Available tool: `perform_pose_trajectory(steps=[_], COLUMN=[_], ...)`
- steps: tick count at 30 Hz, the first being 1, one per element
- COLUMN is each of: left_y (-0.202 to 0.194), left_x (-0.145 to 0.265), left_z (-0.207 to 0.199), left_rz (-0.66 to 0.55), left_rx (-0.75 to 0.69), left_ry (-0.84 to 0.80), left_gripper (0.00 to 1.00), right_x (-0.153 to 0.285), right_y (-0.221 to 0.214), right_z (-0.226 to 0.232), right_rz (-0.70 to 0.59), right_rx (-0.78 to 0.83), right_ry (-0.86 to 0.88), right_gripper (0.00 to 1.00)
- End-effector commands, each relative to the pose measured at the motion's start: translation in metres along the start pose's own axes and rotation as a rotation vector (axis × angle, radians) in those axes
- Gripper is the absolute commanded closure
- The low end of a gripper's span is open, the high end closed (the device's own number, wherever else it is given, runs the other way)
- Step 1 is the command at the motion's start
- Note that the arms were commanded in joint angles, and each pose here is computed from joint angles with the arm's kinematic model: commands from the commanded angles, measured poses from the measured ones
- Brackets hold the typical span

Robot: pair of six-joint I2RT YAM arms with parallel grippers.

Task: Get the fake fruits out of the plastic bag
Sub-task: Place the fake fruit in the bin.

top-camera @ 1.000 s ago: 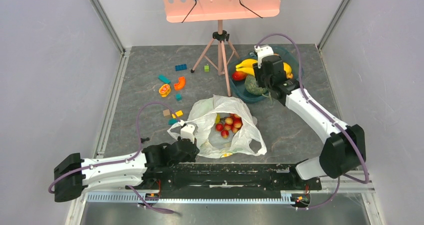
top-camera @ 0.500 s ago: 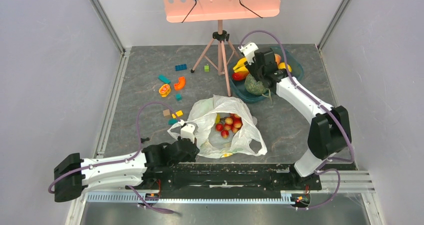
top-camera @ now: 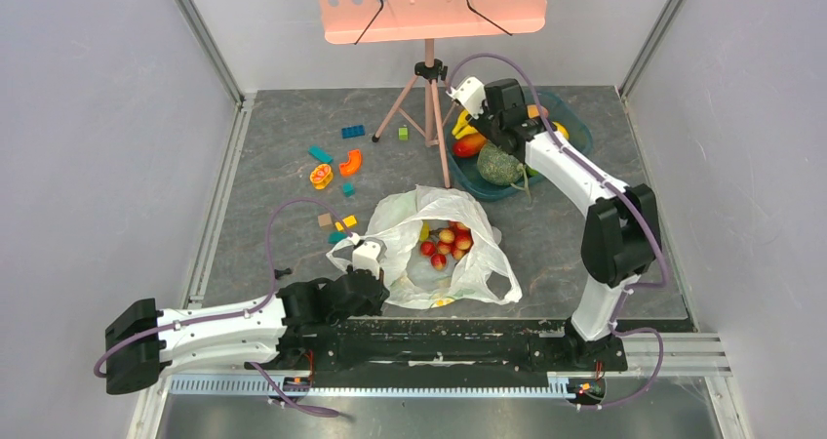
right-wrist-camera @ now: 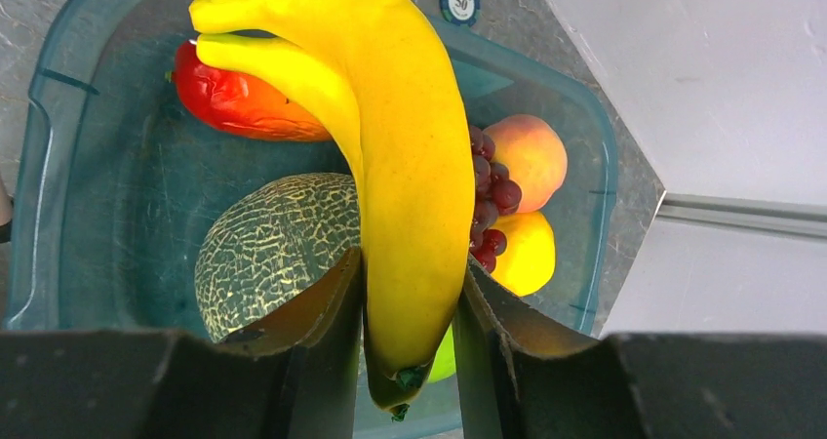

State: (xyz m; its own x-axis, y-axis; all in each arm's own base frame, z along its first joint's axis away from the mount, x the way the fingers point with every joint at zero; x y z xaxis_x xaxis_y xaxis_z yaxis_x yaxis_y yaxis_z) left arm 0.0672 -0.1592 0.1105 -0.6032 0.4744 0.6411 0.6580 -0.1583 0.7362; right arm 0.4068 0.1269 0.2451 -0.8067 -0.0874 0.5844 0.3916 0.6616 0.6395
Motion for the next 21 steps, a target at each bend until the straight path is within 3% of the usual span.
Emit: perform_pose_trajectory(steps=[1,11,17,21], left_y=[0.013,0.014,0.014,0.012], left_x=[0.003,0.0,0.001,0.002], left_z=[-0.006,-0.009,-0.008,-0.007], left_rz=[-0.043,-0.035,-0.038,-0.037], left_rx=[0.026,0.022,0.027,0.028], left_ry=[0.002,0.003,0.0,0.0], left_gripper=[0.98,0.98,0.98,0.98], right_x=[-0.01,-0.029,-0.034,-0.033], right_y=[0.003,-0.009,-0.008,-0.009], right_z=[-0.003,0.002,0.003,0.001], right_rz=[0.041,0.129,0.128,0.138], right_rx=[0.098,0.147,0.125,0.114], right_ry=[0.028,0.006,-0.011,-0.038], right_gripper=[0.78,0.71,0.47,0.38])
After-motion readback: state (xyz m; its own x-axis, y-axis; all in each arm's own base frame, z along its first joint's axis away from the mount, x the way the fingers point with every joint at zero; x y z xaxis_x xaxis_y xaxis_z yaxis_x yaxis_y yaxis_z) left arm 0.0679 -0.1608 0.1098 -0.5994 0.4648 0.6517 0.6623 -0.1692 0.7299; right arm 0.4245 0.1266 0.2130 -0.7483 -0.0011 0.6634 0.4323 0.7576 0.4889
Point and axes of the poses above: each gripper's point midway between its finger pads, its own x axis back along the fingers, its own z axis along the line the jaws close on, y = z × x, the point moved 10 cm from there along x, back along the fingers, and after that the axes turned 5 degrees about -x, right-handed, at the moved point
